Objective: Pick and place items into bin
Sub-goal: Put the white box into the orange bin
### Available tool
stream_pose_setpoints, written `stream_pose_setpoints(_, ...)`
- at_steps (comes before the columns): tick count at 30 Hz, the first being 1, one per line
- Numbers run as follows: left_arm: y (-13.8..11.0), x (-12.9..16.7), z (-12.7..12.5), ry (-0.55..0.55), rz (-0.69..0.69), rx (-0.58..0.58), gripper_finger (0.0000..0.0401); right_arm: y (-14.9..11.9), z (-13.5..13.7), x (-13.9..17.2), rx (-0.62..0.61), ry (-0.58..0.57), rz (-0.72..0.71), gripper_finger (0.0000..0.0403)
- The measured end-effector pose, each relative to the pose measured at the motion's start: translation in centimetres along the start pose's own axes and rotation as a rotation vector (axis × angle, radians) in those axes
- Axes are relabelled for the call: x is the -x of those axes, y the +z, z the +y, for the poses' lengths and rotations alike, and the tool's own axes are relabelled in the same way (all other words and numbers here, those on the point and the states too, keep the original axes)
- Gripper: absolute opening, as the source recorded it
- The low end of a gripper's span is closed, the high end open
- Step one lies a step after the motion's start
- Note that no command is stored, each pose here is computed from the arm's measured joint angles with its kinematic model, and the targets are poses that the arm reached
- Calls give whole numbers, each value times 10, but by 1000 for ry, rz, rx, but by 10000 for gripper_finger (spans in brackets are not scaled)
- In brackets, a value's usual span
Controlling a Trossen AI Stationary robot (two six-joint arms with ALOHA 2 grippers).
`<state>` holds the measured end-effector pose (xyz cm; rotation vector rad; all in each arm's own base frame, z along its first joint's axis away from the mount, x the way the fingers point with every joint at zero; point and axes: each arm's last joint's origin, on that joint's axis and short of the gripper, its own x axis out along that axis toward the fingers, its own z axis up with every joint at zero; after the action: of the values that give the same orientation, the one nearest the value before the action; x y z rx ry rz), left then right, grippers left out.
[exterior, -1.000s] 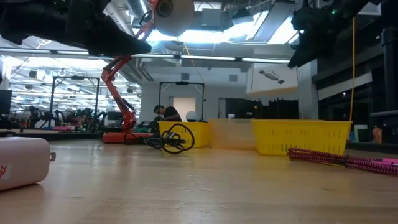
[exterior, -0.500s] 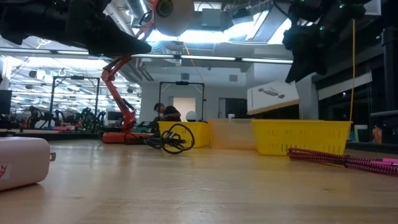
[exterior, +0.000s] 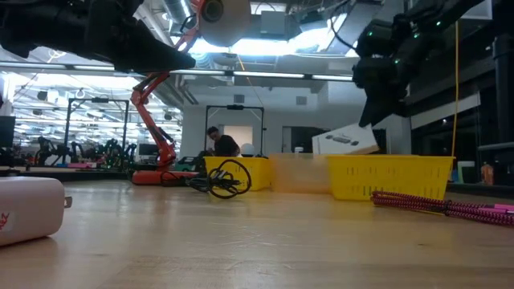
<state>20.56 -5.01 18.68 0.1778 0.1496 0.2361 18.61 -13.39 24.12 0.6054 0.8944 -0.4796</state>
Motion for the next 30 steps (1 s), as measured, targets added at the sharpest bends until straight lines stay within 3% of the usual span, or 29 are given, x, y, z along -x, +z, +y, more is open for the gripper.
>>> stream_pose_setpoints(18, 0, 0, 0, 0, 0, 0, 6, 5, -25, -36, -56, -3, 116, 12)
stream_pose_setpoints(24, 0, 0, 0, 0, 0, 0, 6, 3, -29, -44, -68, -31, 157, 49)
stream_pose_setpoints(30, 0, 0, 0, 0, 0, 0, 6, 2, -31, -51, -54, -32, 188, 54)
